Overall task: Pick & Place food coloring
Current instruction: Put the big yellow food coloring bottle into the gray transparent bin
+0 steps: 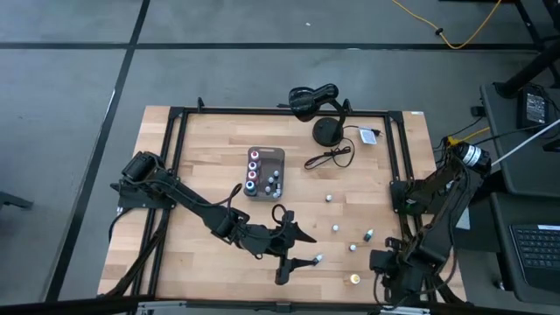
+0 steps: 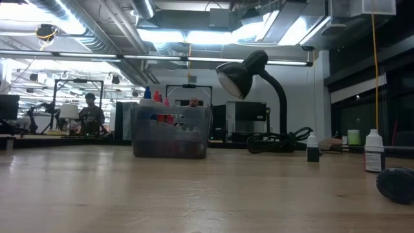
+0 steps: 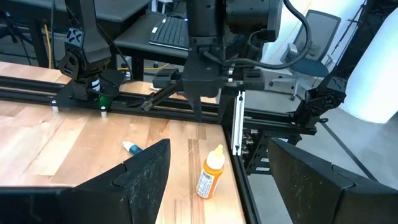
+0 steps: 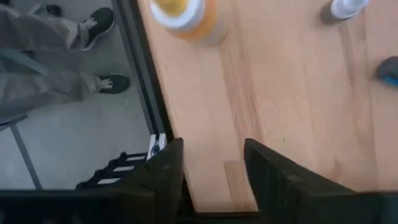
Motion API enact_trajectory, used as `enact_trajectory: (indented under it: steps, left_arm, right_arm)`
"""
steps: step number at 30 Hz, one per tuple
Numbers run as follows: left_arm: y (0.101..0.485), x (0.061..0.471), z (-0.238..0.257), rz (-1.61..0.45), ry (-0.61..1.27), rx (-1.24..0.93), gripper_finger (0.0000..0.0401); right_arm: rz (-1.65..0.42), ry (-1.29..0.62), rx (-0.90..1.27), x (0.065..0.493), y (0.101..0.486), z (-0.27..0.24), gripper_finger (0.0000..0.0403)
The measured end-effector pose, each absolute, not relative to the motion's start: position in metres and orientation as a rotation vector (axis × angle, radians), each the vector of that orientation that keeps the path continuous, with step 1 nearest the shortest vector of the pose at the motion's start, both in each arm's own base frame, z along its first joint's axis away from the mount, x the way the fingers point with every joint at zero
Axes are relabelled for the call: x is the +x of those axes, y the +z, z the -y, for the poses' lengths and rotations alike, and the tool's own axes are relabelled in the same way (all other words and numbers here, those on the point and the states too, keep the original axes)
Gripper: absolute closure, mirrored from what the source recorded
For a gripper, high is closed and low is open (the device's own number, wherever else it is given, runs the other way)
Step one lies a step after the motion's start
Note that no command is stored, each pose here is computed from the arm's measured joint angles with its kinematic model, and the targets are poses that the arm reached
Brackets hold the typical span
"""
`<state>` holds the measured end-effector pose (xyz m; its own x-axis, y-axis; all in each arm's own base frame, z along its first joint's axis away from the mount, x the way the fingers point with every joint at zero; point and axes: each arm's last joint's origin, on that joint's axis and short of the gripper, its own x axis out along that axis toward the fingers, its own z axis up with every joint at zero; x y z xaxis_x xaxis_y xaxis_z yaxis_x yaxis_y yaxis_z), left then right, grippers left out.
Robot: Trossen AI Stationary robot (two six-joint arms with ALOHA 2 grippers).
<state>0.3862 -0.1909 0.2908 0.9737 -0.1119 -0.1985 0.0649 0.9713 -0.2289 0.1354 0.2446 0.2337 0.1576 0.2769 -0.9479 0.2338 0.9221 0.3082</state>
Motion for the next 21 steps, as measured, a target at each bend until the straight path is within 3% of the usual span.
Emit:
enact_trajectory:
  steps: [9,16,21]
  left_arm:
    - [0.291,0.386,0.192,-0.219,-0.122,-0.228,0.0137]
    - [0.291,0.386,0.192,-0.224,-0.141,-0.235,0.0137]
    - [0.291,0.386,0.193,-0.225,-0.146,-0.236,0.0137]
  right_arm:
    - [-1.266,-0.063,0.412,0.14,0.234,-0.241,0.0089]
    - [-1.17,-0.09,0.419,0.133,0.231,-0.25,0.0079]
    - [-1.173,-0.104,0.347,0.13,0.208,-0.266,0.0084]
